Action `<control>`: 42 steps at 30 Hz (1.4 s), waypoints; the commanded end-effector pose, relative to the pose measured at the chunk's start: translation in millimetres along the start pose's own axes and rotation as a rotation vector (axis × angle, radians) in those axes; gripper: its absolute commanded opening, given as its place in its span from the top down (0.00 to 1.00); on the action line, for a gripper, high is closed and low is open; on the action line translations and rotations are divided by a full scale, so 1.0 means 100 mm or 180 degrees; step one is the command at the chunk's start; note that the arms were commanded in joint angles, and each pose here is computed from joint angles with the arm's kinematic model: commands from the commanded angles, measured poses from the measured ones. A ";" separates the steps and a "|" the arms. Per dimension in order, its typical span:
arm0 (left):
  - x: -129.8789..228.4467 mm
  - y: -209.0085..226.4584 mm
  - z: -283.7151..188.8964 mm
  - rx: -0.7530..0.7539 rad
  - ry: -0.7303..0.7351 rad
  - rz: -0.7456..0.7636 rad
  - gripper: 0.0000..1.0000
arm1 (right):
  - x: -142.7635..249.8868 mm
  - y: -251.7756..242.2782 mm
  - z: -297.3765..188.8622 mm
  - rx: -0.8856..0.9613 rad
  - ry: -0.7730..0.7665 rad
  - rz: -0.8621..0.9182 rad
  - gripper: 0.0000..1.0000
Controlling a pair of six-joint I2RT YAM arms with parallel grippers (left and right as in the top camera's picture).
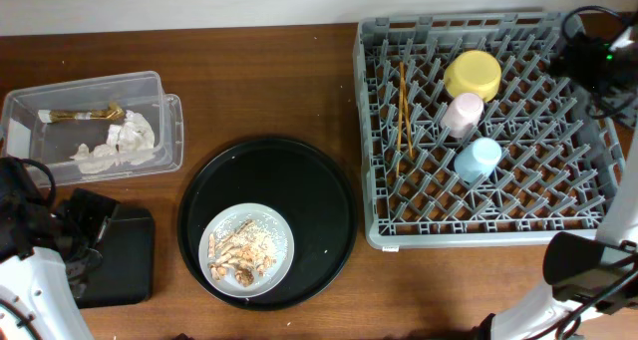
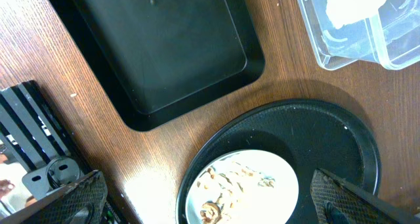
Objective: Sort waste into correct bins and load items into the dishwasher rack
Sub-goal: 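Reach the left gripper to the white plate and grasp its rim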
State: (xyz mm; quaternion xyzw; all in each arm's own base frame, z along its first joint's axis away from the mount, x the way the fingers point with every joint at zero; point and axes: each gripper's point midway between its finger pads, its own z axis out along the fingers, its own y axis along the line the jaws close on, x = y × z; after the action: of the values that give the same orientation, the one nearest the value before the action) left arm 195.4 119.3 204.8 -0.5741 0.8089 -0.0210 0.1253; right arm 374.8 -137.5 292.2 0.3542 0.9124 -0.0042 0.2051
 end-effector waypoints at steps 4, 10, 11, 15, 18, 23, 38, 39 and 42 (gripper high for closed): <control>-0.01 0.00 -0.02 0.0015 -0.0021 -0.0022 0.01 | -0.08 -0.21 -0.13 0.0131 -0.0160 0.0139 0.02; -0.01 0.00 -0.02 0.0016 -0.0020 -0.0023 0.01 | -0.08 -0.21 -0.13 0.0132 -0.0160 0.0137 0.02; -0.01 0.00 -0.02 0.0015 -0.0021 -0.0023 0.01 | -0.08 -0.20 -0.13 0.0130 -0.0159 0.0137 0.02; -0.01 0.00 -0.02 0.0017 -0.0018 -0.0023 0.00 | -0.08 -0.21 -0.13 0.0132 -0.0159 0.0137 0.02; 0.61 -0.25 -0.13 0.0627 0.0942 0.0312 0.11 | -0.08 -0.20 -0.13 0.0130 -0.0159 0.0137 0.01; 1.42 -0.46 -0.30 0.0856 0.1580 0.1691 0.10 | -0.08 -0.20 -0.13 0.0130 -0.0159 0.0137 0.02; 2.65 -0.83 -0.40 0.0884 0.0960 0.3254 0.01 | -0.08 -0.21 -0.13 0.0132 -0.0160 0.0135 0.02; 2.67 -0.82 -0.38 0.0861 0.0905 0.3329 0.01 | -0.08 -0.20 -0.13 0.0130 -0.0159 0.0137 0.01; 2.88 -0.82 -0.16 0.0611 0.0827 0.3654 0.01 | -0.08 -0.20 -0.13 0.0130 -0.0159 0.0137 0.02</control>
State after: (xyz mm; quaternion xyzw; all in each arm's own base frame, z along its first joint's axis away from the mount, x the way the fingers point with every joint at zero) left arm 176.3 -174.0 204.4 -0.0377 0.9873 -0.1339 0.0764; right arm 367.9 -154.0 292.1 0.3721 0.9053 -0.0203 0.2041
